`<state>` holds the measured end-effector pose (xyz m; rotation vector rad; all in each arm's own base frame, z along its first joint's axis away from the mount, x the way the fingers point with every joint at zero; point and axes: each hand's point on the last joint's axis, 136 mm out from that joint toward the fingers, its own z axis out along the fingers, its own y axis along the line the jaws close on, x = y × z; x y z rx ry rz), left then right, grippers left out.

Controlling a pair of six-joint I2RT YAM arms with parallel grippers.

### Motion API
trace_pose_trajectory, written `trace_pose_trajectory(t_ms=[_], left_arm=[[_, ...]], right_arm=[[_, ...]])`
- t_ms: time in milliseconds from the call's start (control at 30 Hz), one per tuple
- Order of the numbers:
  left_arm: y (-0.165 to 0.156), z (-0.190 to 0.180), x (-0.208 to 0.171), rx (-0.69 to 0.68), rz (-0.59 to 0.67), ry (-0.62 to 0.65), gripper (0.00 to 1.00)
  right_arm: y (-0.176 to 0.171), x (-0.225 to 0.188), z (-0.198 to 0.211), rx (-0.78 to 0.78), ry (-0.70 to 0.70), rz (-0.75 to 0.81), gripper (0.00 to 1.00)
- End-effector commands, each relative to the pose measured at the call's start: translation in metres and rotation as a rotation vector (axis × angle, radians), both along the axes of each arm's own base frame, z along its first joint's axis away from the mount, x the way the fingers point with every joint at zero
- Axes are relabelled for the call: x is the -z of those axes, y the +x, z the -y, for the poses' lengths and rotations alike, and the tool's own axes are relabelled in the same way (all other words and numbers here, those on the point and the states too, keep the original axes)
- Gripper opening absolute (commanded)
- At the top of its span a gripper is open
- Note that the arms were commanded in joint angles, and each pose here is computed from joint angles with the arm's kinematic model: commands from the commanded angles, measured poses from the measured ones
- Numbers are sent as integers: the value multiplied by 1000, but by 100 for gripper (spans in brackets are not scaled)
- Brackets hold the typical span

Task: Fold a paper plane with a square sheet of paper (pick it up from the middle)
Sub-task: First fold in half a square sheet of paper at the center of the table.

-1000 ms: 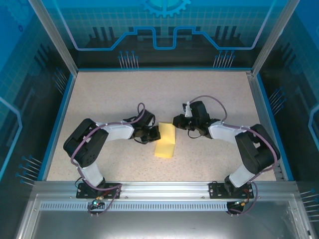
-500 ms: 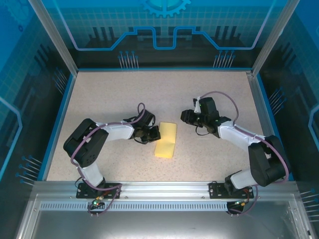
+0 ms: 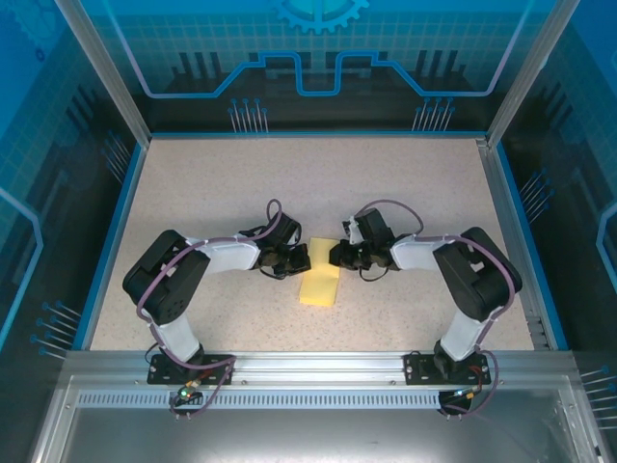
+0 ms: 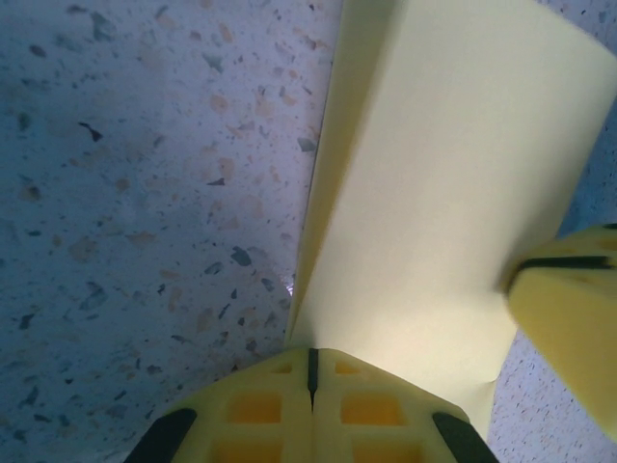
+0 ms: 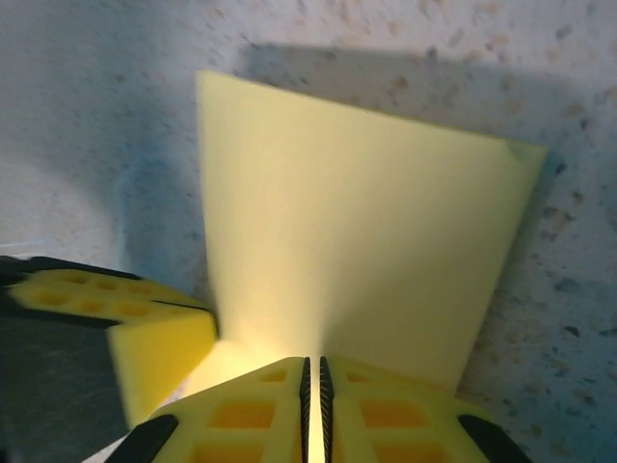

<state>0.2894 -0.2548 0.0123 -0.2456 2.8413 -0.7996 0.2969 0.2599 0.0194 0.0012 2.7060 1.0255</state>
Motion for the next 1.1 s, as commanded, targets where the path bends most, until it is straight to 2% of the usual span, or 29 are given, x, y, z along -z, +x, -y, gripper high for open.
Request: trace_pose_trajectory(t_ms=[0,233,400,567,667,767,1067], left_arm=[[-41,-31,35,20,-149,168,0],[-46,-36,38,24,-157,188,0],[-47,-37,39,26,-159,192,0],[-46,-36,39,28,-158,189,0],[-46,-36,38,28,-157,188,0],[-46,-36,39,29,-158,188,0],[-46,-36,39,27,-161,191,0]], right_arm=[[14,-2,-3,21,22,-2,12],[35,13,26,185,-7,-34,12],[53,-1,32,230,-13,13,12],[62,-35,10,145,41,110,12],[53,-55,-4,88,26,191,13],[53,-59,-12,74,11,196,13],[45,-16,-22,25,16,54,13]])
